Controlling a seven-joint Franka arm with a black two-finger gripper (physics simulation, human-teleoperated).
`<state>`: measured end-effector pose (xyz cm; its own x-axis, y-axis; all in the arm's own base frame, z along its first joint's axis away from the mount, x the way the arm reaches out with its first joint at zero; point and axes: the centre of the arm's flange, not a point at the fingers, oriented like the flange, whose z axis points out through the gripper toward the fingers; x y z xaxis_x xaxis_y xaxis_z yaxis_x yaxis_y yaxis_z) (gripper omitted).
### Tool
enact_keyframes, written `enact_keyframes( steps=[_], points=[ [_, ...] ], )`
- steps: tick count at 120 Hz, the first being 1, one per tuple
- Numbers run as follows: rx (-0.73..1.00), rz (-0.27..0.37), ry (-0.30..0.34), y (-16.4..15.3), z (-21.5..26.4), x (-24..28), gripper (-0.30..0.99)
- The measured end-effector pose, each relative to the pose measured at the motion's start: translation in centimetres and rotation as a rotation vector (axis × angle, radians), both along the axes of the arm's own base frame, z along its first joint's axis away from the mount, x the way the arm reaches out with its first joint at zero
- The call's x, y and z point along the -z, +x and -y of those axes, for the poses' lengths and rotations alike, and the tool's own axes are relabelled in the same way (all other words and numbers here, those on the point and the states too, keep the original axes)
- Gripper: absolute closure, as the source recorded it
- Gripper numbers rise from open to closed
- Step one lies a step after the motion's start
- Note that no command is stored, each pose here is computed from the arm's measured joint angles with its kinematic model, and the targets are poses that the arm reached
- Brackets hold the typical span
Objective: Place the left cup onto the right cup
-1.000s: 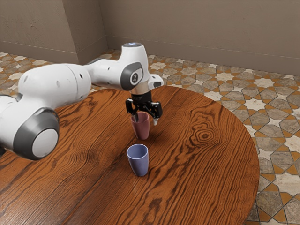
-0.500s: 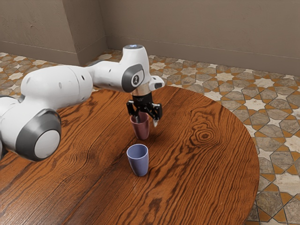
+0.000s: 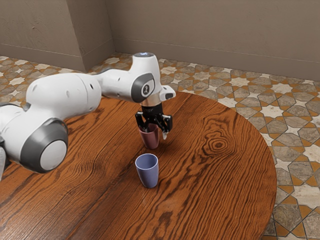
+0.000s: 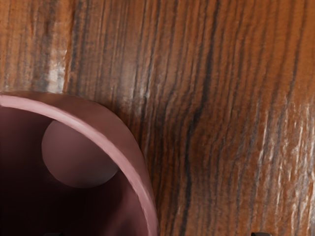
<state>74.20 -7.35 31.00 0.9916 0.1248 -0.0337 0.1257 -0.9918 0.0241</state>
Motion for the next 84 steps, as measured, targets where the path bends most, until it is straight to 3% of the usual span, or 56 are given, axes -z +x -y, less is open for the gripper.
enact_keyframes(
  steps=[41,84],
  points=[
    [-0.012,0.011,0.01,0.24,-0.1,-0.75,0.66],
    [-0.023,0.001,0.018,0.06,0.48,-0.7,0.77]
  ],
)
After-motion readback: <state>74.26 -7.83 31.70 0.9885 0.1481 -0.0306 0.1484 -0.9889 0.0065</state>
